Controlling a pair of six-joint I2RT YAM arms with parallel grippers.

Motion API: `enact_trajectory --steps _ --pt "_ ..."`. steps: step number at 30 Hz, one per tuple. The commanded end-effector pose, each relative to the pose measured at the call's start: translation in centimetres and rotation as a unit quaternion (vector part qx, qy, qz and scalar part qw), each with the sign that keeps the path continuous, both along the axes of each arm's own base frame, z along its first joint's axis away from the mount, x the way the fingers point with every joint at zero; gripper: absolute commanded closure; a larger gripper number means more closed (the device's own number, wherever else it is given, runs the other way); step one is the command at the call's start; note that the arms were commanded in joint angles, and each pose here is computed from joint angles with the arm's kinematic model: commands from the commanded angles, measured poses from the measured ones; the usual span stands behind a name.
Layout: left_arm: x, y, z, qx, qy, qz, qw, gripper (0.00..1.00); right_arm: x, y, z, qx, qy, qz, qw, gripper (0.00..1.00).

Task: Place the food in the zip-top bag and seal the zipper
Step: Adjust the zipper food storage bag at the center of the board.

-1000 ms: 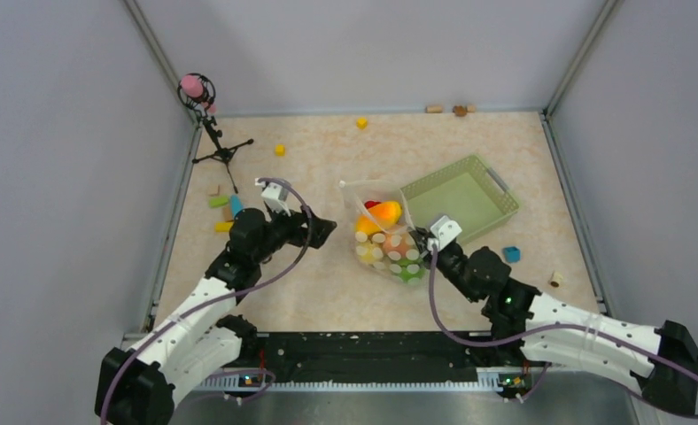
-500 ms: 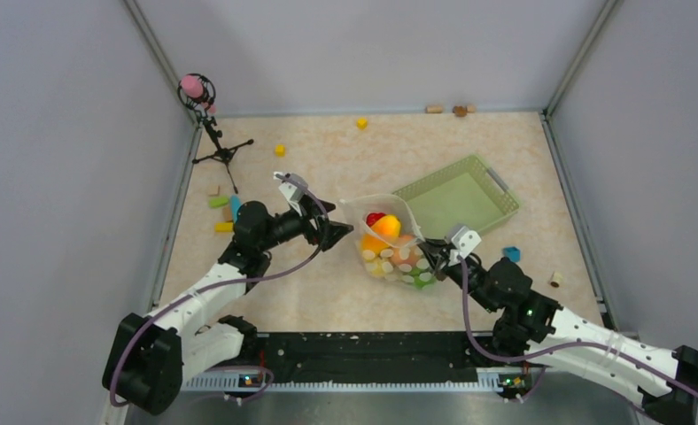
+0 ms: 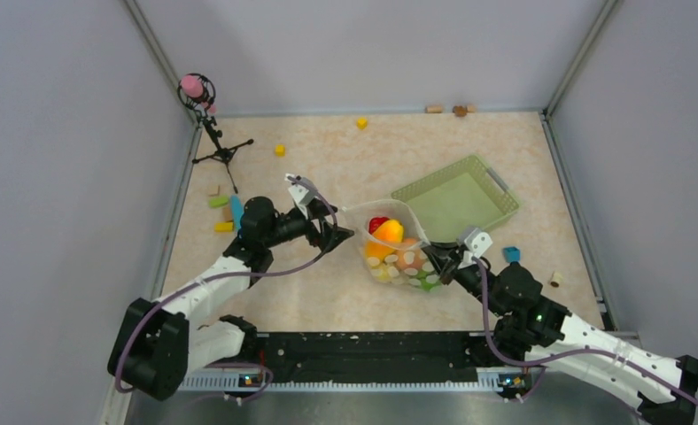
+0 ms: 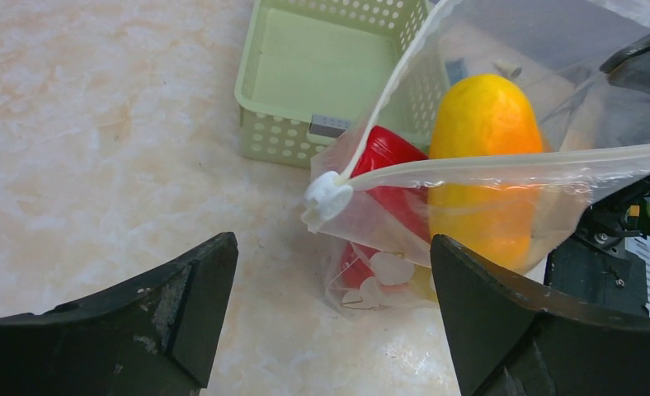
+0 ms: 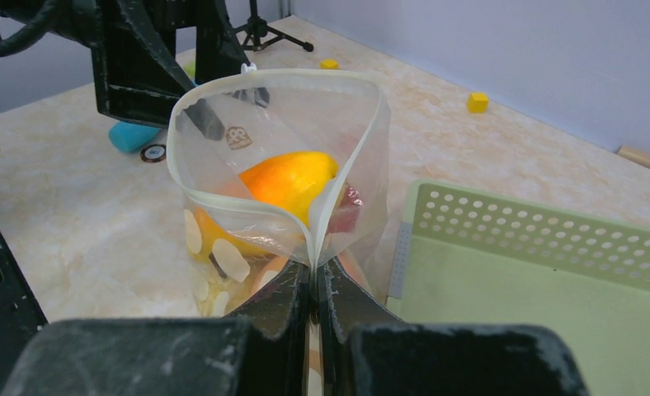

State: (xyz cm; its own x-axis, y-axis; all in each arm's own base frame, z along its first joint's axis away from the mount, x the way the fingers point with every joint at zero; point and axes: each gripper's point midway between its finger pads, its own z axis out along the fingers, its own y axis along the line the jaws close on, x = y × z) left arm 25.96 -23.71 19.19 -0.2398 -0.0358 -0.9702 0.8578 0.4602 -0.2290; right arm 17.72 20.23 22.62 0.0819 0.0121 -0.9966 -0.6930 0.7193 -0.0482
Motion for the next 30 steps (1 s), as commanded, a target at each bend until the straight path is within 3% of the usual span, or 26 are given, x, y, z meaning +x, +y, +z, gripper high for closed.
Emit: enact_trajectory --steps 1,10,20,30 --pt "1.4 -1.1 0.8 0.002 -0.008 -0.033 0.999 0.09 -0.3 0.2 -0.1 0.014 0.005 0.008 1.0 1.0" --pt "0.2 -3.0 1.1 -0.008 -0.033 -0.142 0.989 0.2 0.1 -0.3 -0.9 0.002 0.017 -0.009 1.0 1.0" --pt "0.5 -3.9 1.1 -0.01 -0.04 -0.191 0.981 0.23 -0.2 -0.1 -1.2 -0.002 0.029 0.0 1.0 1.0" --pt "-0.8 -4.2 2.2 -0.02 -0.057 -0.24 0.969 0.38 -0.1 -0.3 -1.2 0.002 0.032 -0.006 0.999 1.0"
